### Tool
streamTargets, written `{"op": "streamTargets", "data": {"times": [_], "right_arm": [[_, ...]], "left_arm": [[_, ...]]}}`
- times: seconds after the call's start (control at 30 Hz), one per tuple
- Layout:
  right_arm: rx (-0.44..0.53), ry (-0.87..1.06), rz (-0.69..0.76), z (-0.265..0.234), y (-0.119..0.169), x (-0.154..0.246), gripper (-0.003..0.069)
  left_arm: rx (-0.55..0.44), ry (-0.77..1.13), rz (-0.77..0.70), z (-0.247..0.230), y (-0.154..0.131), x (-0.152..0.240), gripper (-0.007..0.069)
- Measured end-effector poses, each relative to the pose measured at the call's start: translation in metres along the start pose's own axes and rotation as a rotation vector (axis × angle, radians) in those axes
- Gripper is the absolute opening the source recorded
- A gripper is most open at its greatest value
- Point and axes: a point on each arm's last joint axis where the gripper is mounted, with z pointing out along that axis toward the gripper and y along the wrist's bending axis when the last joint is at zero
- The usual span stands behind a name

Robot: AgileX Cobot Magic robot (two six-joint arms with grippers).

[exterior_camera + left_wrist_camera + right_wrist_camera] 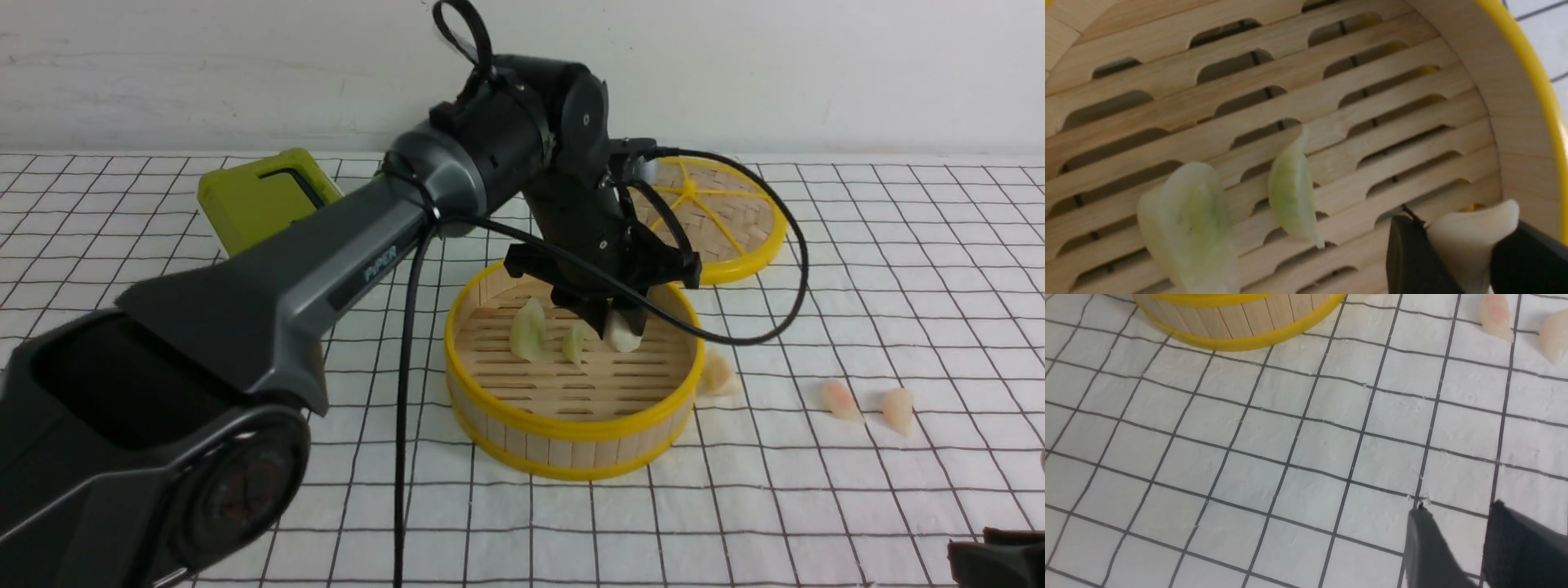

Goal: Put the dumplings into the steamer on the table with the white tablecloth.
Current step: 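Place the dumpling into the bamboo steamer basket with the left gripper, then reach for and grasp a dumpling lying on the table beside the steamer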

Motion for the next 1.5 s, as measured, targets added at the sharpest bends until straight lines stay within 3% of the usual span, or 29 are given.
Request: {"op": "streamTargets", "data": {"times": [0.53, 0.63, 0.73, 0.87, 0.97, 1.1, 1.2, 1.23, 1.27, 1.3, 1.33, 1.4, 1.5], "right_arm": [[0.0, -0.001, 0.0, 0.0, 0.0, 0.0, 0.0224], [0.0, -0.001, 0.0, 0.0, 0.0, 0.0, 0.0227], [0.0, -0.001, 0.0, 0.0, 0.0, 0.0, 0.023], [-0.004, 0.002, 0.006, 0.0, 0.0, 0.0, 0.0231], [-0.014, 0.023, 0.017, -0.001, 0.002, 0.0, 0.0231], [-0.023, 0.049, 0.011, -0.004, 0.004, -0.005, 0.0228], [-0.032, 0.107, 0.005, -0.005, 0.007, -0.018, 0.0197], [-0.043, 0.162, -0.003, -0.006, 0.01, -0.032, 0.0148], [-0.05, 0.205, -0.009, -0.003, 0.012, -0.044, 0.0114], [-0.052, 0.202, -0.014, -0.005, 0.013, -0.046, 0.0114], [-0.06, 0.24, -0.026, -0.001, 0.015, -0.063, 0.0059], [-0.06, 0.257, -0.035, 0.005, 0.017, -0.079, 0.0017], [-0.029, 0.253, -0.053, 0.021, 0.015, -0.109, -0.0014]], "left_arm": [[-0.017, -0.023, -0.043, 0.037, 0.007, 0.001, 0.0242], [-0.02, -0.015, -0.044, 0.04, 0.008, 0.002, 0.0284], [-0.019, -0.018, -0.044, 0.04, 0.008, 0.001, 0.0398], [-0.01, -0.037, -0.039, 0.023, 0.004, -0.004, 0.0436], [-0.007, -0.061, -0.03, -0.001, -0.001, -0.01, 0.041], [-0.016, -0.176, 0.018, -0.076, -0.01, -0.022, 0.026], [-0.056, -0.262, 0.097, -0.141, -0.012, -0.021, 0.0132], [-0.1, -0.353, 0.167, -0.194, -0.012, -0.017, 0.0027], [-0.126, -0.419, 0.191, -0.227, -0.011, -0.013, -0.0013], [-0.124, -0.429, 0.192, -0.232, -0.011, -0.012, -0.0013], [-0.149, -0.507, 0.198, -0.274, -0.008, -0.003, -0.0013], [-0.152, -0.574, 0.196, -0.311, -0.005, 0.01, -0.0013], [-0.173, -0.647, 0.194, -0.36, 0.002, 0.036, -0.0013]]}}
